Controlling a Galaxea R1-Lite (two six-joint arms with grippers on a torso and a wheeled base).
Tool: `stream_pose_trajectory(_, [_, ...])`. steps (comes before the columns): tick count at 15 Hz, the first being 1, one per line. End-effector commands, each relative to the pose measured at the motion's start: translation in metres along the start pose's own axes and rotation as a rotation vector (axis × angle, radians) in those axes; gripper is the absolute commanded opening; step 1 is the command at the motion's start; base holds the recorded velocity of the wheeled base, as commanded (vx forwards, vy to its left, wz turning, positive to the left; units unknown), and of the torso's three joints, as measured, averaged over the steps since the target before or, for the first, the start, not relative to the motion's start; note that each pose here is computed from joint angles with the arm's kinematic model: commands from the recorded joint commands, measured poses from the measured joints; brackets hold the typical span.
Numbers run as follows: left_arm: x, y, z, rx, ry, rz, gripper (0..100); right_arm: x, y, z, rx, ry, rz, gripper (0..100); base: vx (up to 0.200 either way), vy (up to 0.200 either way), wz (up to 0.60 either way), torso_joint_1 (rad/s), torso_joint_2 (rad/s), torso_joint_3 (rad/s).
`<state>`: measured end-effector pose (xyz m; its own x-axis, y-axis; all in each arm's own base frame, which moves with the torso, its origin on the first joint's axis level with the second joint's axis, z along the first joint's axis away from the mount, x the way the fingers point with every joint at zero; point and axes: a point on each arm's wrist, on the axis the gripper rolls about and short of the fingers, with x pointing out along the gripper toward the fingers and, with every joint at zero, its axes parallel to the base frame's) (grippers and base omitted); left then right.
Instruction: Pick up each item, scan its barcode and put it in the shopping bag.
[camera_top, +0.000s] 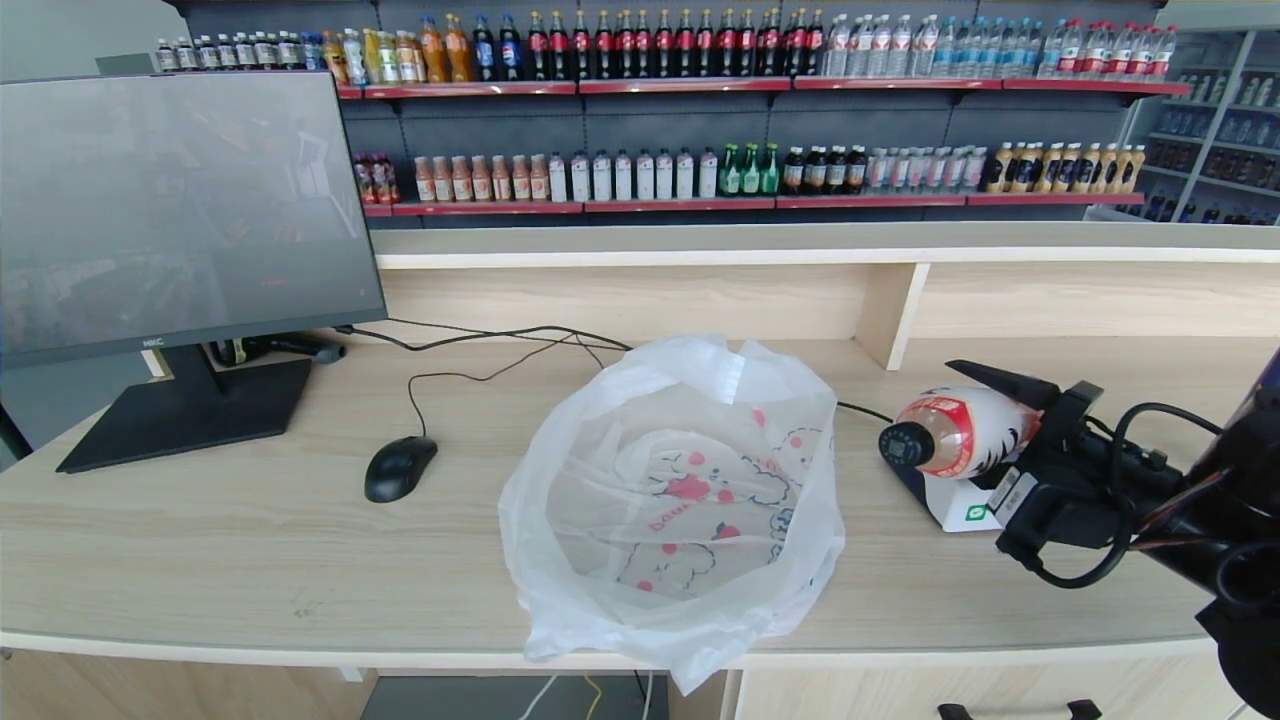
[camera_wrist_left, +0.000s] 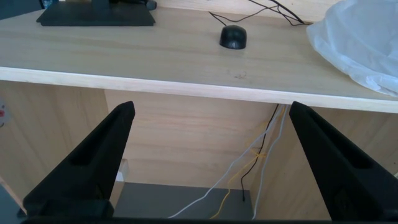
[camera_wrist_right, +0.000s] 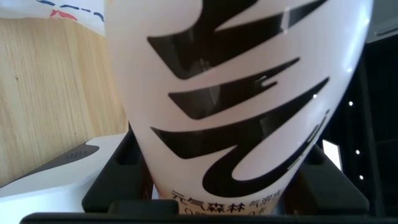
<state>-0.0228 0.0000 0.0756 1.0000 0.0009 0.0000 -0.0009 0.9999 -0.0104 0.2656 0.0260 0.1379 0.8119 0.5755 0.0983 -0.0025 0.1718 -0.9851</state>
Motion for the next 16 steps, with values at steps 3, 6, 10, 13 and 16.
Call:
stream_pose_trajectory(3, [0.0000,0.0000,-0.0001,0.000,0.000,0.001,100,-0.0004,0.0007,0.0004,0.001,-0.001,0.003,0,0.000,0.000,0.00,0.000,0.00,0.000])
stream_pose_trajectory(6, [0.0000,0.0000,-0.0001,0.000,0.000,-0.001,100,-0.0004,0.0007,0.0004,0.001,-0.001,0.003,0,0.000,0.000,0.00,0.000,0.00,0.000])
stream_pose_trajectory(10, [0.0000,0.0000,-0.0001,0.000,0.000,0.001,100,-0.0002,0.0004,0.0003,0.001,-0.001,0.001,0,0.000,0.000,0.00,0.000,0.00,0.000])
stream_pose_trajectory(13, [0.0000,0.0000,-0.0001,0.000,0.000,0.001,100,-0.0009,-0.0012,0.0016,-0.002,-0.004,-0.004,0,0.000,0.000,0.00,0.000,0.00,0.000])
stream_pose_trajectory(16, [0.0000,0.0000,-0.0001,0.000,0.000,-0.001,100,-0.0012,-0.0027,0.0036,-0.005,-0.009,-0.008,0,0.000,0.000,0.00,0.000,0.00,0.000])
